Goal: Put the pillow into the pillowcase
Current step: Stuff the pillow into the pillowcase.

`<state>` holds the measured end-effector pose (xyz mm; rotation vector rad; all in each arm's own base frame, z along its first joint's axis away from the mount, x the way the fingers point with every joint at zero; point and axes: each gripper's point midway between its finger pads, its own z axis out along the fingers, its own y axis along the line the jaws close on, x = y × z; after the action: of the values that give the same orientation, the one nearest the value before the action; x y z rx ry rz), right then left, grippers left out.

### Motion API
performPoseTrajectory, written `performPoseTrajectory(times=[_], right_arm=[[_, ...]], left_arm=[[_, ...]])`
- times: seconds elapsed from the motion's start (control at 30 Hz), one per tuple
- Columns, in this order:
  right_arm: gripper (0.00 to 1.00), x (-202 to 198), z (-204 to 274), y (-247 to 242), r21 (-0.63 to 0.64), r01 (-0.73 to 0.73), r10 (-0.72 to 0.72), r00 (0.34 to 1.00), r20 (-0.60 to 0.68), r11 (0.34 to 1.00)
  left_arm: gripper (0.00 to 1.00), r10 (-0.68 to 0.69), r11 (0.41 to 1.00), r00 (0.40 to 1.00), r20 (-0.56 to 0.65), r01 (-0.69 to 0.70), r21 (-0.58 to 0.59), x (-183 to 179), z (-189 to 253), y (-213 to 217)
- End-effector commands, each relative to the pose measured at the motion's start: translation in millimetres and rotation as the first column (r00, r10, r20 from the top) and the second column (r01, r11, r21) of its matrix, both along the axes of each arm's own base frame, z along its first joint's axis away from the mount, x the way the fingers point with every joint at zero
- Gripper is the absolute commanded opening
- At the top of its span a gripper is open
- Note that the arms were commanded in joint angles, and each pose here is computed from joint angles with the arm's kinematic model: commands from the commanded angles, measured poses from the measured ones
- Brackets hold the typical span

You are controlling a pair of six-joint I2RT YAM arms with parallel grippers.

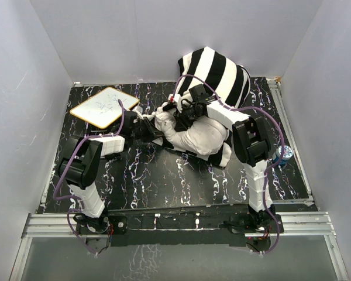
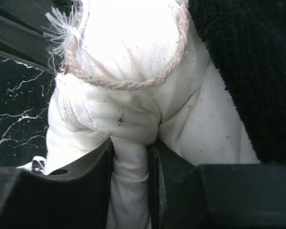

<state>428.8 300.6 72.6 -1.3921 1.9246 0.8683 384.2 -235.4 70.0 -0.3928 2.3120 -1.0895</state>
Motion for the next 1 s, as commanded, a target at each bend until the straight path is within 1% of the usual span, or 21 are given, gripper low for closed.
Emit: performPoseTrajectory(times=[0.0,0.03,0.13,0.27,0.4,0.43,0.5,0.57,0.6,0.7,0.77,0.8,0.83,0.87,0.9,0.93,0.97], right_arm=[[0.34,-6.6,-8.5,-34.4,-0.078,0.054,-0.062,0.993,-0.103,0.996],[0.36,-9.1,-0.5,-32.6,-0.063,0.040,-0.046,0.994,-0.098,0.997],[0.42,-16.3,29.0,-28.0,-0.011,-0.003,0.002,0.998,-0.069,1.000],[0.52,-24.5,77.9,-21.0,0.064,-0.056,0.055,0.998,0.002,0.996],[0.62,-32.7,108.8,-3.2,0.080,-0.088,0.080,0.992,0.092,0.993],[0.65,-32.3,111.9,2.9,0.068,-0.078,0.069,0.990,0.121,0.995],[0.75,-27.8,109.7,19.4,0.026,-0.025,0.020,0.981,0.194,0.999],[0.82,-11.6,101.6,26.3,0.000,0.082,-0.079,0.960,0.268,0.997],[0.84,-4.5,95.0,27.6,-0.005,0.127,-0.120,0.952,0.283,0.992],[0.84,17.9,69.3,26.3,-0.038,0.248,-0.228,0.931,0.284,0.968],[0.83,34.8,53.1,22.1,-0.058,0.323,-0.291,0.907,0.306,0.945],[0.81,47.8,46.1,14.7,-0.073,0.385,-0.338,0.874,0.348,0.920],[0.77,57.7,40.8,11.4,-0.073,0.415,-0.361,0.854,0.376,0.907],[0.63,72.4,34.2,-1.8,-0.104,0.480,-0.395,0.810,0.432,0.871],[0.42,87.1,29.7,-14.2,-0.119,0.528,-0.417,0.771,0.481,0.841],[0.26,100.5,22.1,-29.9,-0.140,0.567,-0.429,0.741,0.516,0.812],[0.15,114.3,16.2,-47.9,-0.167,0.604,-0.436,0.713,0.549,0.779]], left_arm=[[0.02,-0.025,1.000,0.999,0.025,0.026,-0.001,7.7,1.7,-7.2],[0.00,-0.030,1.000,0.999,0.025,0.030,0.002,7.7,1.0,-7.3],[0.00,-0.046,0.999,0.998,0.051,0.045,0.018,9.0,4.6,-6.9],[0.00,-0.072,0.997,0.993,0.090,0.071,0.017,9.3,16.9,-9.2],[0.00,-0.087,0.996,0.990,0.111,0.087,0.007,9.0,25.5,-11.3],[0.00,-0.091,0.996,0.989,0.115,0.091,0.004,8.8,26.5,-12.3],[0.00,-0.092,0.996,0.989,0.116,0.094,-0.008,8.4,28.0,-13.4],[0.00,-0.096,0.995,0.988,0.121,0.099,-0.021,7.5,30.5,-14.8],[0.00,-0.097,0.994,0.987,0.125,0.101,-0.028,7.1,32.0,-15.6],[0.00,-0.106,0.993,0.985,0.138,0.113,-0.045,4.9,39.1,-17.9],[0.00,-0.115,0.990,0.982,0.152,0.126,-0.060,2.9,45.4,-20.3],[0.00,-0.121,0.989,0.980,0.157,0.134,-0.069,0.9,48.4,-21.2],[0.00,-0.128,0.986,0.978,0.166,0.143,-0.080,-1.6,52.8,-22.5],[0.00,-0.136,0.985,0.976,0.173,0.152,-0.086,-4.8,57.0,-22.5],[0.00,-0.146,0.983,0.973,0.176,0.163,-0.086,-9.5,60.3,-22.3],[0.00,-0.151,0.983,0.971,0.187,0.168,-0.080,-13.6,65.4,-19.9],[0.00,-0.155,0.982,0.969,0.191,0.171,-0.074,-18.6,69.1,-16.8]])
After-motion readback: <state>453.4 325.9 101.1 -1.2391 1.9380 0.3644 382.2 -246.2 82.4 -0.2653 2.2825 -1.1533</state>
